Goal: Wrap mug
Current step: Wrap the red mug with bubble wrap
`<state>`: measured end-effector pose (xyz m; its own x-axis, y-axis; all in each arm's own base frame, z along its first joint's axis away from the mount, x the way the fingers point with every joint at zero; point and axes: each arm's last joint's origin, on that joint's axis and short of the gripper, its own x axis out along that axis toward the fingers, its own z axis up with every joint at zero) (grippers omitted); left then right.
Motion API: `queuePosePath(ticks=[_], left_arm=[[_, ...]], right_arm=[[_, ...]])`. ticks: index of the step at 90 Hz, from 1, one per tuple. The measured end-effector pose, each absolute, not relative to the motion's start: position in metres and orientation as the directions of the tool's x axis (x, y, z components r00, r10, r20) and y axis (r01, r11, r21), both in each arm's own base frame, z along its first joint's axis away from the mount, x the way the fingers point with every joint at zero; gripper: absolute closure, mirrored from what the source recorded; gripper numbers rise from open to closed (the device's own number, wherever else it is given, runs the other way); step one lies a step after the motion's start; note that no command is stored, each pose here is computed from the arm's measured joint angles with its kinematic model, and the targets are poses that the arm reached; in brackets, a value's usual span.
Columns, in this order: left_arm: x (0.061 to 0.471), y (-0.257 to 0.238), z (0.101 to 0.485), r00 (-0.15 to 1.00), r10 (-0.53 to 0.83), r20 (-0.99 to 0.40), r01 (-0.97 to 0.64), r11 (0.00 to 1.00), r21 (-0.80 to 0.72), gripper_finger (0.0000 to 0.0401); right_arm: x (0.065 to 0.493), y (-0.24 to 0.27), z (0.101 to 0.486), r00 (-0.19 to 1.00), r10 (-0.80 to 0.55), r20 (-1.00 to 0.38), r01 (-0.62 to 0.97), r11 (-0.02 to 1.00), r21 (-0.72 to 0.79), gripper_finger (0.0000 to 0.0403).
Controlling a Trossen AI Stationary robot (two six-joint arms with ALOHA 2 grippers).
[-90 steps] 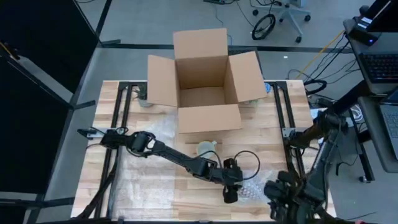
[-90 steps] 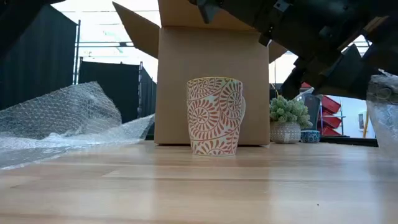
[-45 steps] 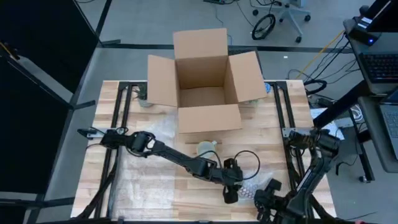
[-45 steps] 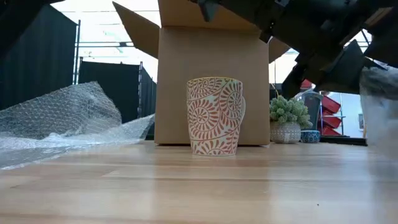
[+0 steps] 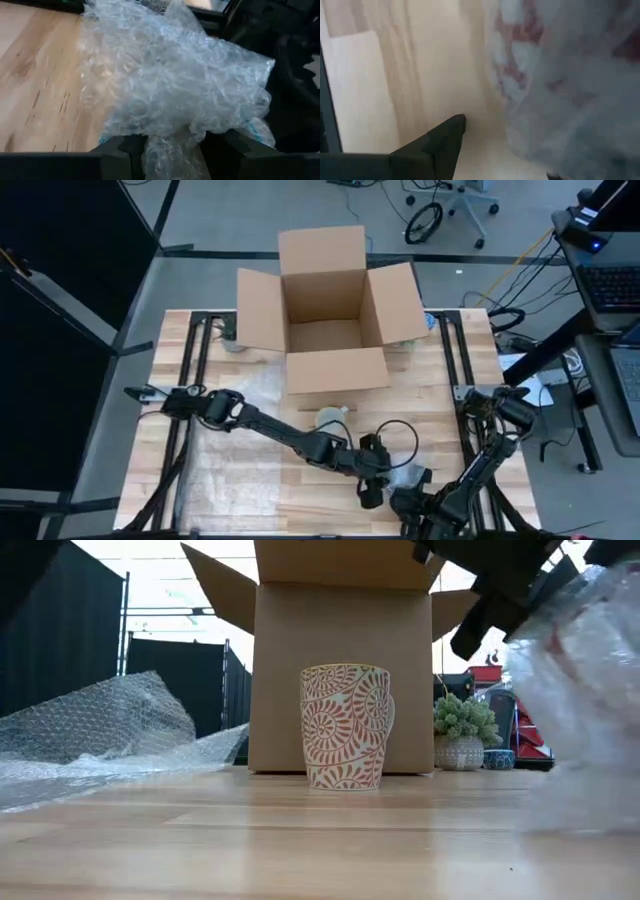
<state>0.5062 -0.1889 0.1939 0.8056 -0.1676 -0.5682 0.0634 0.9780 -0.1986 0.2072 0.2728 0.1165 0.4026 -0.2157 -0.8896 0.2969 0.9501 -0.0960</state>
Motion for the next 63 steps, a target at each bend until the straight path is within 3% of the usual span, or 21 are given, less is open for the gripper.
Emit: queuePosePath(ticks=[15, 34, 50, 63], left_arm=[[0.499, -0.188, 0.190, 0.745, -0.094, -0.660, 0.010, 0.992, -0.129, 0.0256], [0.497, -0.191, 0.190, 0.749, -0.088, -0.657, 0.009, 0.993, -0.122, 0.0256], [0.498, -0.193, 0.190, 0.758, -0.092, -0.646, 0.014, 0.992, -0.126, 0.0256], [0.500, -0.193, 0.190, 0.768, -0.097, -0.633, 0.017, 0.991, -0.130, 0.0256]], right_arm=[[0.213, 0.265, 0.112, 0.425, -0.247, -0.871, 0.342, 0.935, -0.098, 0.0186], [0.211, 0.267, 0.113, 0.403, -0.225, -0.887, 0.355, 0.932, -0.075, 0.0186], [0.188, 0.280, 0.139, 0.395, -0.178, -0.901, 0.350, 0.936, -0.031, 0.0186], [0.165, 0.294, 0.171, 0.460, -0.092, -0.883, 0.321, 0.944, 0.069, 0.0186]])
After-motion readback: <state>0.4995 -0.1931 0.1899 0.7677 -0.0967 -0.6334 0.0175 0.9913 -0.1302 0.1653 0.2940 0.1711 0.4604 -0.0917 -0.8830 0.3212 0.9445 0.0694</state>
